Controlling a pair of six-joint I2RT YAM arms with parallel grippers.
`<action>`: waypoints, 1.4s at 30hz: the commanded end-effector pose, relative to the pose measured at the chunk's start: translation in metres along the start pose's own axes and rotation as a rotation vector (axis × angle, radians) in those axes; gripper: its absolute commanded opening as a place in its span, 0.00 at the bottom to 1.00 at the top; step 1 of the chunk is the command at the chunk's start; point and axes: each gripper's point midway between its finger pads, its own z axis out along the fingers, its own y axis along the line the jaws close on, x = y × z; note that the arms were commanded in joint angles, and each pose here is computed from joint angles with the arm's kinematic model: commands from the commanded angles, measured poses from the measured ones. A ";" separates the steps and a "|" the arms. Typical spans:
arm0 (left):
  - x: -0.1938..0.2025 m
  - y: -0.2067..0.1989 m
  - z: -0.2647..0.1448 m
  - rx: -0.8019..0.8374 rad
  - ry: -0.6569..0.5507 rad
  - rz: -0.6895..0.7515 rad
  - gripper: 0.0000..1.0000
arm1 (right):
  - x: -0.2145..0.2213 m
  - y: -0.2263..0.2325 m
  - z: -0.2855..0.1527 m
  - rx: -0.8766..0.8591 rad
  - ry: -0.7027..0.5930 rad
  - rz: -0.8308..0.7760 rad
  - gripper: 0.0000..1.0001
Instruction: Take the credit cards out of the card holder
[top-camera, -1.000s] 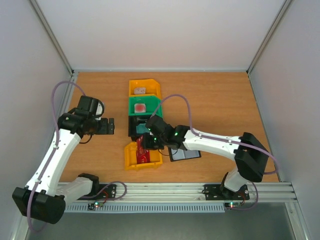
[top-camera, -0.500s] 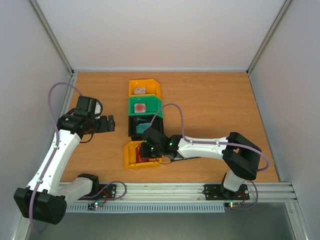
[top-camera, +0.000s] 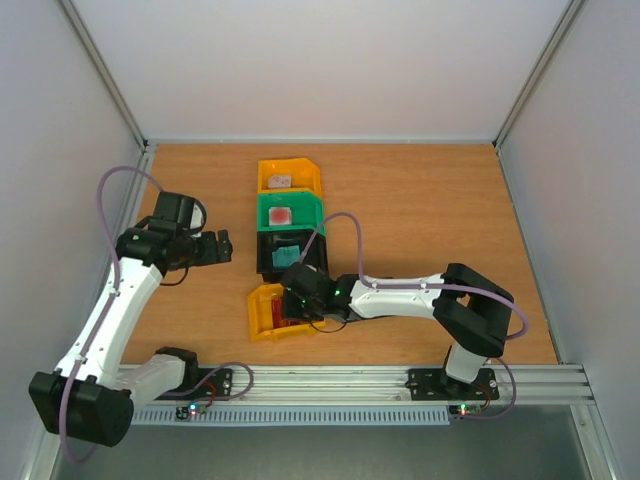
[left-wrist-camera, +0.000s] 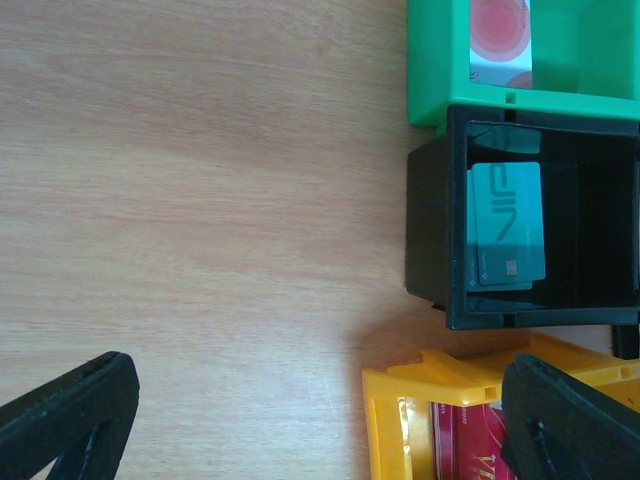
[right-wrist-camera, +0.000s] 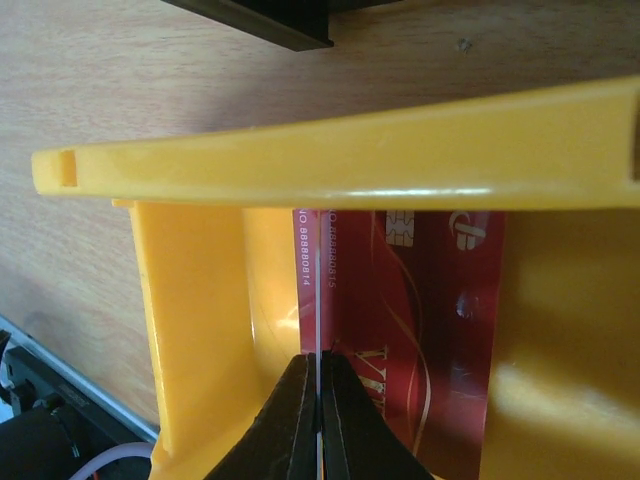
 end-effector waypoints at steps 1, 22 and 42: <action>-0.005 -0.001 0.003 0.007 -0.014 -0.012 0.99 | -0.002 0.002 0.001 0.008 -0.017 -0.025 0.05; -0.023 -0.015 -0.002 0.056 -0.024 0.024 0.99 | -0.033 0.048 -0.082 0.082 -0.062 -0.190 0.42; -0.028 -0.175 -0.054 0.574 -0.005 0.345 0.99 | -0.056 -0.173 -0.197 0.453 0.163 0.233 0.56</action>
